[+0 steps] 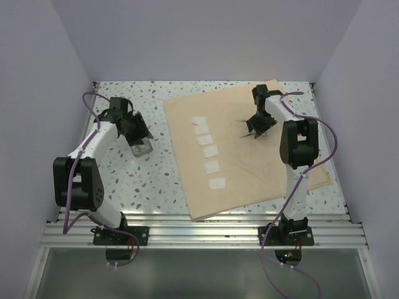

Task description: Prepare the surgical pack

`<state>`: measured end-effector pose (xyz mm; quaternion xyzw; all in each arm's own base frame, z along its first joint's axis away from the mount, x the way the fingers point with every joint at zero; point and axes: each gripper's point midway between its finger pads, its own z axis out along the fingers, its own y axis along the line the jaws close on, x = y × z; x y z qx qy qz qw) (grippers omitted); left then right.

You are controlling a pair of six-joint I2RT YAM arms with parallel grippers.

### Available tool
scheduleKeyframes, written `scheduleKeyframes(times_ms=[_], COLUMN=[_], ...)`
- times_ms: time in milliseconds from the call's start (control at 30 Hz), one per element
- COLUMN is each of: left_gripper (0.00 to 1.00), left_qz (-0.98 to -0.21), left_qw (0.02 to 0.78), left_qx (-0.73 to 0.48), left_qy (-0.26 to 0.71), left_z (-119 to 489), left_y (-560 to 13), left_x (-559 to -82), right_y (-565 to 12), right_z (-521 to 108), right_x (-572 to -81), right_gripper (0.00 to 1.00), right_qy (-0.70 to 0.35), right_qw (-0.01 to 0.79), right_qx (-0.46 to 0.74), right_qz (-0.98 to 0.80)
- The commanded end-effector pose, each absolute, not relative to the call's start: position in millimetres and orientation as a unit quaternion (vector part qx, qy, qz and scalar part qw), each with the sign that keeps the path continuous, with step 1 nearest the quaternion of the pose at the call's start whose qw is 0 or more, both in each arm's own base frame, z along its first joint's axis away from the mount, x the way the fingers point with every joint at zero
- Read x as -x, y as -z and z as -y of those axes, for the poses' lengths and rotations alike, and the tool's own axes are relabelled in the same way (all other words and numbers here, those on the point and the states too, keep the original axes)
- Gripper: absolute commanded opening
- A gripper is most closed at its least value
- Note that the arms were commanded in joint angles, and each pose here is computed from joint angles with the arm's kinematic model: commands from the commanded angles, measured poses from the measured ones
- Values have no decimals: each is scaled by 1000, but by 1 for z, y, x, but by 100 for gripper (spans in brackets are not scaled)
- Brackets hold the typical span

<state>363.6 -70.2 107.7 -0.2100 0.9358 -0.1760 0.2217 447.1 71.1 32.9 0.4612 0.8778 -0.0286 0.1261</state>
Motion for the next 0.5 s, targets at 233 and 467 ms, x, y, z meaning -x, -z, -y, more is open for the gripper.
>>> scheduleKeyframes(times_ms=[233,467], left_gripper=[54,54], left_qz=[-932,-929], left_qw=[252,255], left_qx=[178,177], left_qy=[190,199], left_z=[76,78], left_y=[-124,-125], left_x=[-369,-368], right_y=[-25,-10], right_z=[-63,-64], right_x=[-463,-457], right_gripper=[43,42], right_qy=[55,75], right_qw=[136,106], right_qx=[-483,-473], right_qz=[-863,-871])
